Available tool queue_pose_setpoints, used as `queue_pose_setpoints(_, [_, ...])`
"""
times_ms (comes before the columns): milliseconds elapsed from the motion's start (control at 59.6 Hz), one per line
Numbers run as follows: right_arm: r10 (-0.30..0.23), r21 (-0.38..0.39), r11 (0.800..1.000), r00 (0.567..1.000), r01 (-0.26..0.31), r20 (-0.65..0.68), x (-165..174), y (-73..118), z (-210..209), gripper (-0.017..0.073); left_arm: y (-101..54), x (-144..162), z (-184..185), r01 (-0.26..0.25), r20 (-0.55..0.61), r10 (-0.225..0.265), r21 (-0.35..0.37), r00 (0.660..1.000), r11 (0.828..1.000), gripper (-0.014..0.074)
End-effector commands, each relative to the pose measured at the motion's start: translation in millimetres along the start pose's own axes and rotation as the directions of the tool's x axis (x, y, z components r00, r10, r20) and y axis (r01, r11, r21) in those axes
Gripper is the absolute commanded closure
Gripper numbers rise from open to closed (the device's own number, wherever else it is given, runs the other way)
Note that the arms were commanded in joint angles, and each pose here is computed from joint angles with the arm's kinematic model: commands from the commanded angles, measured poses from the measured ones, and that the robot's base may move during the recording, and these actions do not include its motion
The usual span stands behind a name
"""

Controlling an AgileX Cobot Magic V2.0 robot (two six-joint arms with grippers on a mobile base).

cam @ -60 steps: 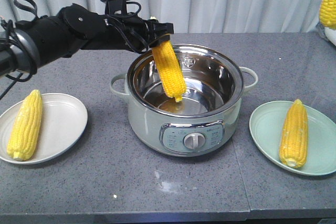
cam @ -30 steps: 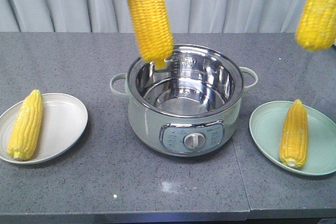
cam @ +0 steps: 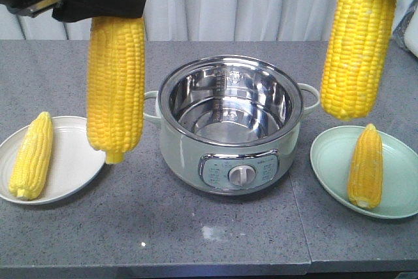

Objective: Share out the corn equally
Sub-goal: 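Hold both cobs aloft while the base drives to the other counter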

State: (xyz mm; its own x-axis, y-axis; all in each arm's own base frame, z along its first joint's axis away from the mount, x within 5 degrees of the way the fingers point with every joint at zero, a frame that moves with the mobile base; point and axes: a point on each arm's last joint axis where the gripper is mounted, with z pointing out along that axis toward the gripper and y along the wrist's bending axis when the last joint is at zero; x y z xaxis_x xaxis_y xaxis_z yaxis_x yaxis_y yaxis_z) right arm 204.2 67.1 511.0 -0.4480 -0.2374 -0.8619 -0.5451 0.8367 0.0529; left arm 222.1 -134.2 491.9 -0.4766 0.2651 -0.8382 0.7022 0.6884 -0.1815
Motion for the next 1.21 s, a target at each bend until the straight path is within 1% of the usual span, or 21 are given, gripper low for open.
queue_pose_setpoints(0, [-0.009, -0.002, 1.000, 0.997, 0.010, 0.074, -7.3, 4.5, -13.5, 0.0564, -10.7, -11.0, -18.8, -0.006, 0.110, 0.004, 0.016, 0.994, 1.000, 0.0601])
queue_pose_setpoints(1191, [-0.009, -0.007, 1.000, 0.998, 0.009, 0.064, -6.3, 4.9, -13.4, 0.0564, -10.7, -11.0, -18.8, -0.006, 0.110, 0.004, 0.016, 0.994, 1.000, 0.0600])
